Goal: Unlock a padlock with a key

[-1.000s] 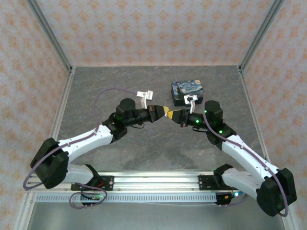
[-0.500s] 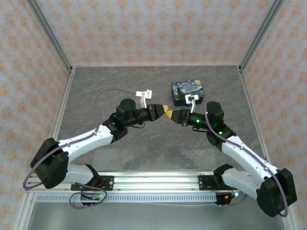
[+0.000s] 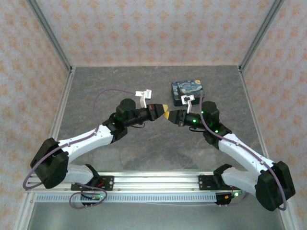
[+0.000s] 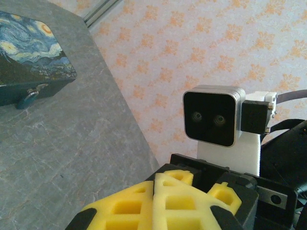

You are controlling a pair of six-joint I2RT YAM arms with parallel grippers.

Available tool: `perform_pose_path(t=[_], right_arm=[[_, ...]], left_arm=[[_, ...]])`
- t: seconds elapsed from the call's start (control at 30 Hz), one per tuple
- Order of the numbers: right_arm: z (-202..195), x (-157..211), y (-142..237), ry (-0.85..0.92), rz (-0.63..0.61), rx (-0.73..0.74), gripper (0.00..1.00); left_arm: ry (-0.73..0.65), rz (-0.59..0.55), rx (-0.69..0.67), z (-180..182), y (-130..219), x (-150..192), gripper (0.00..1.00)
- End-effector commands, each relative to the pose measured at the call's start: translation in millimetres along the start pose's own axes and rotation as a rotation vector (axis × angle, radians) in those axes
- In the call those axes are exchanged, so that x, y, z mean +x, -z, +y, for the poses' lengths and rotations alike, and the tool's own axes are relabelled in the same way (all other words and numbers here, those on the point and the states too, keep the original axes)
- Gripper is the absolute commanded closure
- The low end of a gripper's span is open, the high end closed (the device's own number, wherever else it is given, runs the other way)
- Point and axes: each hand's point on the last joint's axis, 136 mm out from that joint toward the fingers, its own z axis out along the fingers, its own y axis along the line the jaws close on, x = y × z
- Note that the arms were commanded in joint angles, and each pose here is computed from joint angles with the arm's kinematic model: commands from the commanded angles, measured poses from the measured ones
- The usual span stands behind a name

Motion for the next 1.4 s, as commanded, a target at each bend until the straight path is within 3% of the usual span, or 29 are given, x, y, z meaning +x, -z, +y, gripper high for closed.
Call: perform_pose_path(t=[0.0, 0.27, 0.9, 1.17, 1.27, 1.37], right_arm=[[6, -2, 1, 0.032, -0.019, -0.023, 0.85], [1, -3, 9, 0.039, -0.048, 0.026, 1.00], [-12, -7, 22, 0.026, -0.083, 0.101, 1.00], [-37, 5, 35, 0.039, -0.040, 0.280, 1.00], [-53, 7, 48, 0.046, -0.027, 0.414, 1.00], [-71, 6, 70, 0.043, -0.033, 0.597, 1.00]], left_arm=[[-0.022, -0.049, 0.047, -21, 7, -11, 1.00], [-0.029, -0.070, 0.020, -16, 12, -13, 1.00], [-0.061, -0.069, -0.010, -14, 21, -11, 1.00], [-0.121, -0.072, -0.099, -9, 27, -22, 0.38], [-0.167, -0.053, -0.206, 5, 24, -27, 0.24], [-0.208, -0.008, -0.283, 18, 11, -29, 0.18]])
